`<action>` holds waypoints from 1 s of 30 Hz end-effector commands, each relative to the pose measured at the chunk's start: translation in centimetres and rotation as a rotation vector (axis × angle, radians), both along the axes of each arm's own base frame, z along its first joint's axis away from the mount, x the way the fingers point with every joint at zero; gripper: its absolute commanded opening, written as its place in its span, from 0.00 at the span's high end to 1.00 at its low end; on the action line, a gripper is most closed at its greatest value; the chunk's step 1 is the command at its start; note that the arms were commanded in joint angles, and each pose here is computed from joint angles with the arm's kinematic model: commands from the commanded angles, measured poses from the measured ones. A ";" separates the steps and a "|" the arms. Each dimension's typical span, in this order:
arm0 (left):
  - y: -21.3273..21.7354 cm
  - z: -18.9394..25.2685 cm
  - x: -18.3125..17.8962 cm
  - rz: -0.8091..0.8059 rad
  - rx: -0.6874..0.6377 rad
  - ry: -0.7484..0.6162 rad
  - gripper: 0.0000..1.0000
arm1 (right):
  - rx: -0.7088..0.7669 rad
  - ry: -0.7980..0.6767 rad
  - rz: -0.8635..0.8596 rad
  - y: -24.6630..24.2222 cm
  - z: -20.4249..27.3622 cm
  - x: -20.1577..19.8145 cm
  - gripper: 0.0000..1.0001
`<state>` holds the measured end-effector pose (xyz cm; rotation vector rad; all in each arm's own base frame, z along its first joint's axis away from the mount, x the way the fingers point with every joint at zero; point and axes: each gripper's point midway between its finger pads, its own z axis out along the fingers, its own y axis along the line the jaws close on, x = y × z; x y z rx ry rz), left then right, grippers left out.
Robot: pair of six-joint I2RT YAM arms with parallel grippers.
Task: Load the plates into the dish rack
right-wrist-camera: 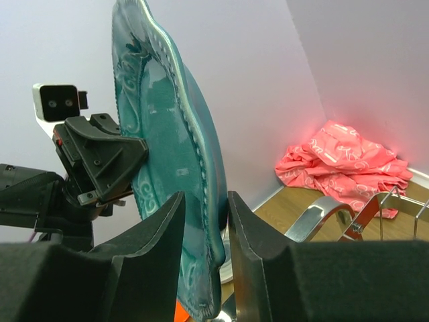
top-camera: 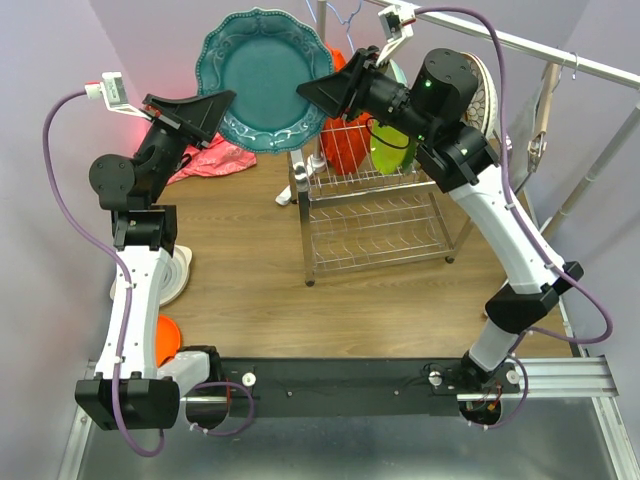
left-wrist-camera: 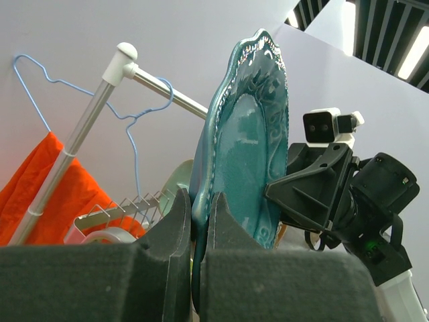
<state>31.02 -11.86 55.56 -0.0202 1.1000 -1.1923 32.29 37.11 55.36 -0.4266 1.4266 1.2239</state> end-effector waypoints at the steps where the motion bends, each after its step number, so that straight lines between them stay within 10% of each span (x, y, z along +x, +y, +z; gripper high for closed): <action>1: 0.6 3.8 -2.3 0.028 -0.053 -0.138 1.00 | 0.003 -0.021 0.048 0.6 0.5 -0.8 0.62; 7: 0.5 3.7 -2.1 0.020 -0.063 -0.133 1.00 | -0.001 -0.052 0.075 0.8 1.0 -1.2 1.00; 10: 0.4 3.4 -2.0 0.002 -0.076 -0.113 1.00 | -0.009 -0.108 0.076 0.7 1.8 -1.4 1.00; 24: 0.3 3.4 -2.9 -0.021 -0.092 -0.148 0.25 | 0.037 -0.288 -0.099 -2.8 7.3 -1.3 1.00; 30: 1.9 3.4 -2.4 0.131 -0.042 -0.116 0.23 | 0.043 -0.375 -0.208 -5.4 9.8 -1.6 1.00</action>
